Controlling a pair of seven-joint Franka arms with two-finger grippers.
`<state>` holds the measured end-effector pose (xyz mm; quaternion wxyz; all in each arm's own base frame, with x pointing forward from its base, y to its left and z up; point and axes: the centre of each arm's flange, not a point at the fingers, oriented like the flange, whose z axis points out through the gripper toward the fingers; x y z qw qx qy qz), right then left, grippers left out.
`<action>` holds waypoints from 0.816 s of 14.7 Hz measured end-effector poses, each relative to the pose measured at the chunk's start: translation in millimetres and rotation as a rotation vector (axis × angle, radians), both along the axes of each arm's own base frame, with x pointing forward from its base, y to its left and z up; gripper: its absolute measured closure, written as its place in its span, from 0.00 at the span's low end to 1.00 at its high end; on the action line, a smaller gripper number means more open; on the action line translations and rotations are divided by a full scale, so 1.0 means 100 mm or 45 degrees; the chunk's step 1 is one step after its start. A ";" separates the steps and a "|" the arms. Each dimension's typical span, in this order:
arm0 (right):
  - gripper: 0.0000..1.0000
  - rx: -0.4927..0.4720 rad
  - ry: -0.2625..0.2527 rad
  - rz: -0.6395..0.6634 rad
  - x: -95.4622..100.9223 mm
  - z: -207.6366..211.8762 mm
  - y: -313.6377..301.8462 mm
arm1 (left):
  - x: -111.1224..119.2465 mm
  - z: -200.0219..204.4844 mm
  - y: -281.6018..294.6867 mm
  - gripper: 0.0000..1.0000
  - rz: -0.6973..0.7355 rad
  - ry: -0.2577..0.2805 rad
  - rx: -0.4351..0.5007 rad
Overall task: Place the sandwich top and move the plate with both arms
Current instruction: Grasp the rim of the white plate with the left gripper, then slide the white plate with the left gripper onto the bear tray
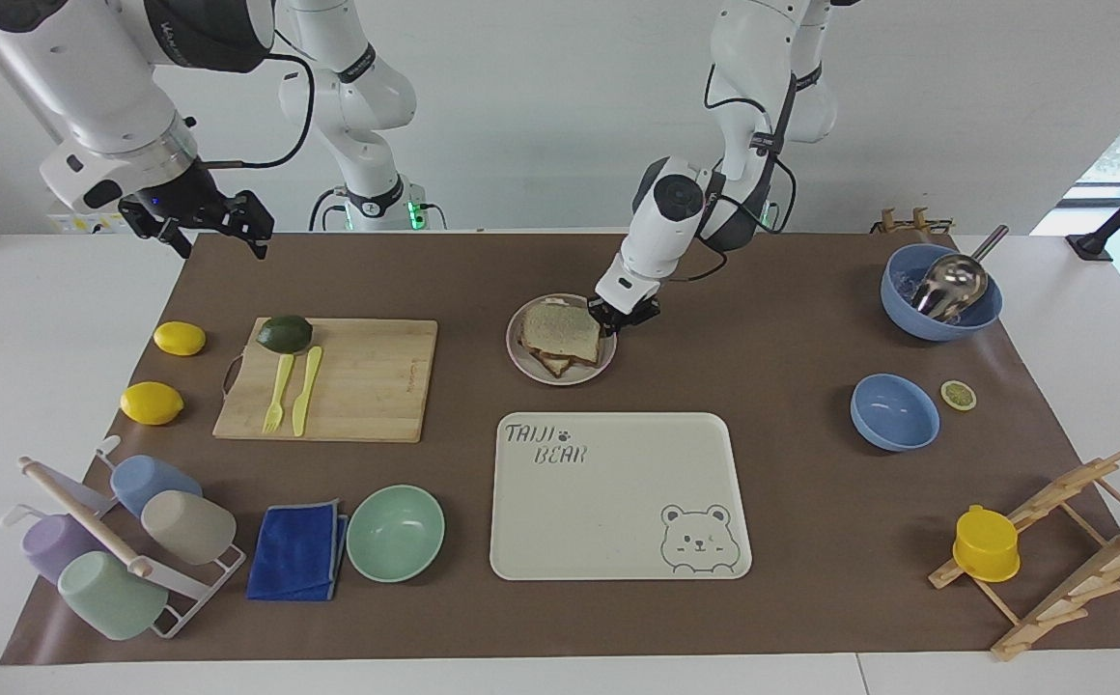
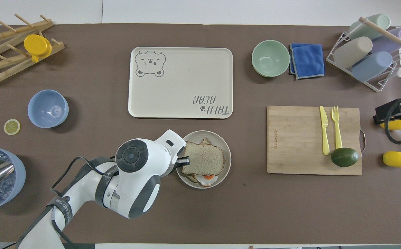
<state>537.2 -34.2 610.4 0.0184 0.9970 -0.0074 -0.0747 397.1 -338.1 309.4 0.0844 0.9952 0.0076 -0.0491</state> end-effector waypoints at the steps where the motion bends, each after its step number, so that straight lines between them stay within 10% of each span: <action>1: 0.00 0.000 0.000 0.000 0.00 0.00 0.00 | 0.00 0.00 0.00 0.93 0.002 0.001 -0.001; 6: 0.00 0.000 0.000 0.004 0.00 0.00 0.02 | 0.15 0.11 0.07 0.96 0.043 0.044 -0.036; 12: 0.00 0.000 0.000 0.014 0.00 0.00 0.06 | 0.91 0.88 0.60 0.96 0.133 0.139 -0.120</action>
